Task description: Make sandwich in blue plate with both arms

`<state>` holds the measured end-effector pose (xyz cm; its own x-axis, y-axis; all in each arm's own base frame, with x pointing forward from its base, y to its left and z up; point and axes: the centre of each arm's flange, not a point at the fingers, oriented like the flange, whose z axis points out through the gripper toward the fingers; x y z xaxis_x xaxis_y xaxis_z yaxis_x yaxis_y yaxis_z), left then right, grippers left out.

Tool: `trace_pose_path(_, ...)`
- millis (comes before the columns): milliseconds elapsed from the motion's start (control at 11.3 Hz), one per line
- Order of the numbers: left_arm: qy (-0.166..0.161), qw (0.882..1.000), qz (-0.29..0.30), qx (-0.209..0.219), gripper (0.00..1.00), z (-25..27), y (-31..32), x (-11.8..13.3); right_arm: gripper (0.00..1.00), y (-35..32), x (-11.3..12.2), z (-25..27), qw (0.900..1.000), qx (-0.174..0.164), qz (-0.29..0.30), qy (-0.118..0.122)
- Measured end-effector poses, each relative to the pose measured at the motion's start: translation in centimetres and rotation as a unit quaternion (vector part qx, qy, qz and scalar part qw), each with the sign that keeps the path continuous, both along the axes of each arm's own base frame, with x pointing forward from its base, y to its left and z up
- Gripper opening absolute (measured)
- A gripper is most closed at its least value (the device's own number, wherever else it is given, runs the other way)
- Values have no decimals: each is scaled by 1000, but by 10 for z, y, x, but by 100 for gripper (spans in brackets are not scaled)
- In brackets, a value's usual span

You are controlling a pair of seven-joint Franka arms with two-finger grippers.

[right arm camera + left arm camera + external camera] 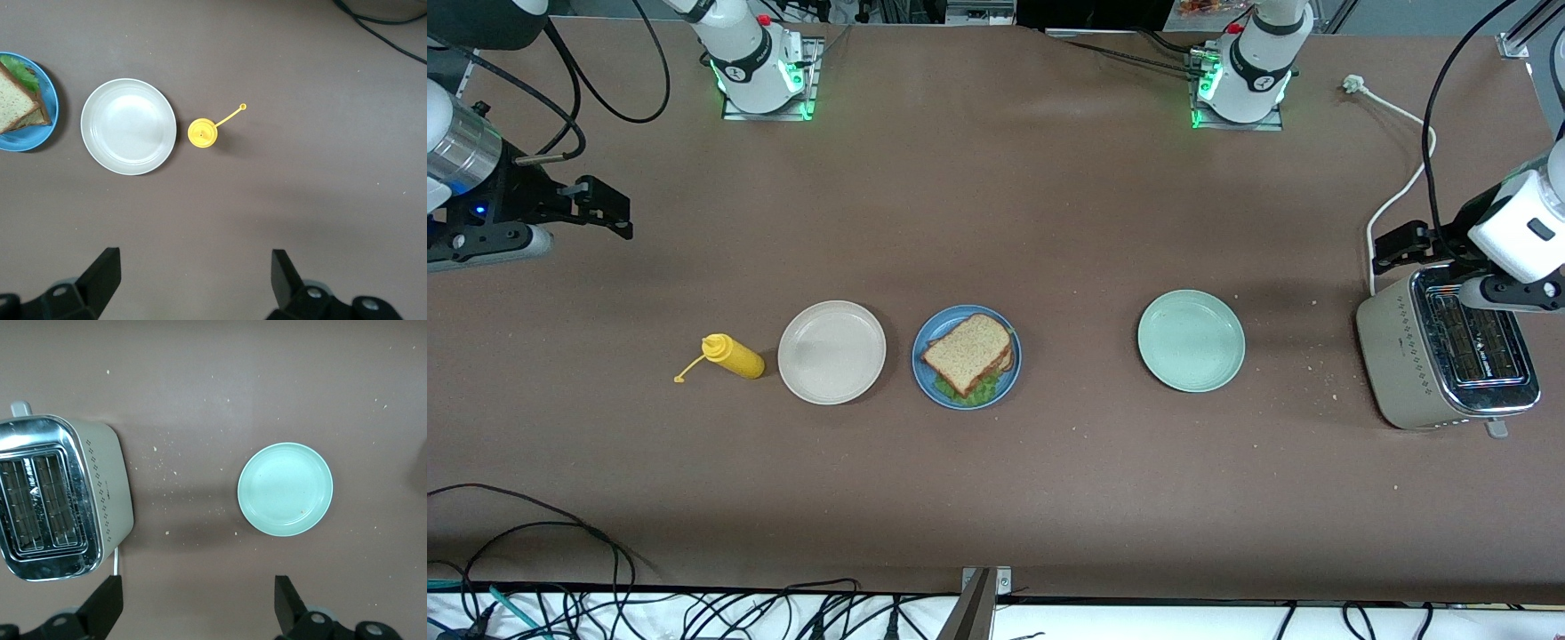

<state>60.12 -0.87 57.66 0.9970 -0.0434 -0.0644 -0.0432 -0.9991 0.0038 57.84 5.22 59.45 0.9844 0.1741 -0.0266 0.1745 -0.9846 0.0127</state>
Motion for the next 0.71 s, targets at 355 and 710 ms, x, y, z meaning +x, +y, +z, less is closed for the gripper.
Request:
trace_pose_path(355, -6, 1000, -11, -1, 100, 11, -12, -2, 100, -1, 0, 0, 1000, 0, -1, 0)
trace_pose_path(710, -1, 1000, -12, -1, 100, 10, -14, -4, 100, -2, 1, -1, 1000, 0, -2, 0)
